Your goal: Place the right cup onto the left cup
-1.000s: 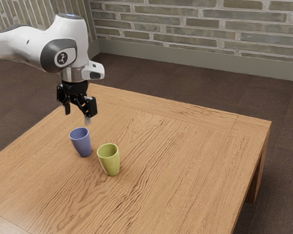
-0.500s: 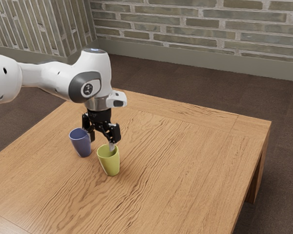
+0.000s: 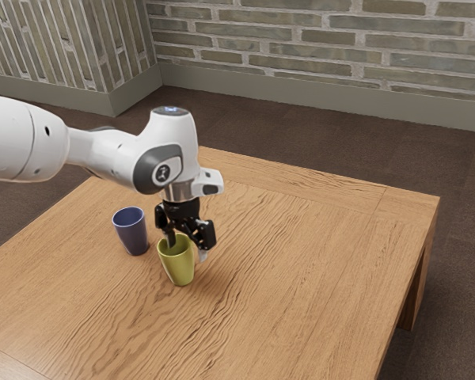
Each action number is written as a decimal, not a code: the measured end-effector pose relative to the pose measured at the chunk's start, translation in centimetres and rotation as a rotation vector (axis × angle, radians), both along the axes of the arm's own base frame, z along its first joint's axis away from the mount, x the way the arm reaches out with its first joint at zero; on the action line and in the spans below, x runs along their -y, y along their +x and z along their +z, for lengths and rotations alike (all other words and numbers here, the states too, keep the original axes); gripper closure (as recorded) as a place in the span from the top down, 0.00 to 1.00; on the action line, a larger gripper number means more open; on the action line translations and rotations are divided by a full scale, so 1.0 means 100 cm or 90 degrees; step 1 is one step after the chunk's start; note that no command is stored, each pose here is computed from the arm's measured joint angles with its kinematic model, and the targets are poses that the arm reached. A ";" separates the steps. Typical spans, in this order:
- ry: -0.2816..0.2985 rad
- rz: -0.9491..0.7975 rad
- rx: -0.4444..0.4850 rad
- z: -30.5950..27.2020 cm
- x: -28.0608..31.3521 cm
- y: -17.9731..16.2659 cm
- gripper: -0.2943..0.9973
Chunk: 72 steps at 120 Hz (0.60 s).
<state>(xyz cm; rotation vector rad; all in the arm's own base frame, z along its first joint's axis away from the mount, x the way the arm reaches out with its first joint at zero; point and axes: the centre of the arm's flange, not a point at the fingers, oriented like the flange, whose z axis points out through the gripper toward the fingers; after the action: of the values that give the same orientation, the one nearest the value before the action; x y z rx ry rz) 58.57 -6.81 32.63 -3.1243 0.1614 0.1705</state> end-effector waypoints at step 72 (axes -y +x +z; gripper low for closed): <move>0.020 -0.014 0.026 -0.021 -0.003 0.011 0.25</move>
<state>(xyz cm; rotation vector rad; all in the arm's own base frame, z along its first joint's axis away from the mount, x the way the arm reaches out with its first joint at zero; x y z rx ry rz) 59.64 -6.46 30.57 -3.0915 0.1903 0.1079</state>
